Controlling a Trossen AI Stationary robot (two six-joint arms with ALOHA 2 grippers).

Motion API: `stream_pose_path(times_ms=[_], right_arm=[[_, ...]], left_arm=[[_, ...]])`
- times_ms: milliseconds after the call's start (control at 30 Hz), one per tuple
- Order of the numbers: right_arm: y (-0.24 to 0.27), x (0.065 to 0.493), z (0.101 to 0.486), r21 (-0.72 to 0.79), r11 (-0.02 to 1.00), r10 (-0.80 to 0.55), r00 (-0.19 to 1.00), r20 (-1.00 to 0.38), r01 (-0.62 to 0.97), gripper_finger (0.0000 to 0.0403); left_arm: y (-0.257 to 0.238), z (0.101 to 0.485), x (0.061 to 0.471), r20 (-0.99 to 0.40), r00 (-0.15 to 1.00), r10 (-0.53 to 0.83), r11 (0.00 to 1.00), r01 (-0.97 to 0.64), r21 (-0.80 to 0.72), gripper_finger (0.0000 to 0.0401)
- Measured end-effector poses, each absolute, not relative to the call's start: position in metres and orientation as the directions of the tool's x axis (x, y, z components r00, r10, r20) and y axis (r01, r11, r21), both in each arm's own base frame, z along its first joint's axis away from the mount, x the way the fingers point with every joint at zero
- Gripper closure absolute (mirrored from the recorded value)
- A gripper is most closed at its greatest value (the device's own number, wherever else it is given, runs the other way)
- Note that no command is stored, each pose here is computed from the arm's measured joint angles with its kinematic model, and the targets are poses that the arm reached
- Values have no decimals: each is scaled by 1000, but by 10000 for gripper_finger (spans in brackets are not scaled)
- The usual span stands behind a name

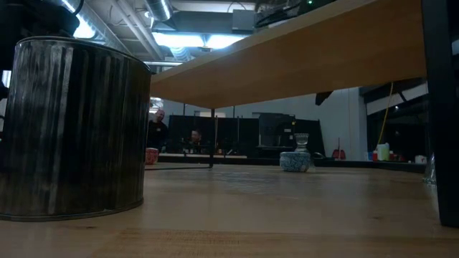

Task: Pick & Place candle stick holders
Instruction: Put the right transparent candle holder on the shelf

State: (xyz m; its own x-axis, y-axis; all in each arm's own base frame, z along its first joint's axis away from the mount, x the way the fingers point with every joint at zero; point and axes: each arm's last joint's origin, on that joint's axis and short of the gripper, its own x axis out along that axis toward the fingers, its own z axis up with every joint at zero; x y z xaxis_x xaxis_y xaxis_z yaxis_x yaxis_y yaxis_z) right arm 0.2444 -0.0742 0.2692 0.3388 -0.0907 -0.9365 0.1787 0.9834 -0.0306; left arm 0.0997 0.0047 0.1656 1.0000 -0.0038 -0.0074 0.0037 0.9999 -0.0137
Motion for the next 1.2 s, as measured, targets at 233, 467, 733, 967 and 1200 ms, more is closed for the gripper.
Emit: stream_pose_path(times_ms=[233,467,733,967,1200], right_arm=[[-63,221,265,-18,983,-71,292,-954,181,4],[-50,203,273,-11,987,-58,293,-954,159,4],[-39,185,266,-8,992,-40,254,-966,126,4],[-33,173,268,7,995,-20,265,-964,101,4],[-25,162,260,17,998,1,240,-971,68,4]], left_arm=[[5,166,100,-7,1000,-4,1000,4,-14,397],[5,166,100,-7,1000,-4,1000,4,-14,397],[5,166,100,-6,1000,-4,1000,4,-14,397],[5,166,100,-7,1000,-4,1000,4,-14,397],[5,166,100,-7,1000,-4,1000,4,-14,397]])
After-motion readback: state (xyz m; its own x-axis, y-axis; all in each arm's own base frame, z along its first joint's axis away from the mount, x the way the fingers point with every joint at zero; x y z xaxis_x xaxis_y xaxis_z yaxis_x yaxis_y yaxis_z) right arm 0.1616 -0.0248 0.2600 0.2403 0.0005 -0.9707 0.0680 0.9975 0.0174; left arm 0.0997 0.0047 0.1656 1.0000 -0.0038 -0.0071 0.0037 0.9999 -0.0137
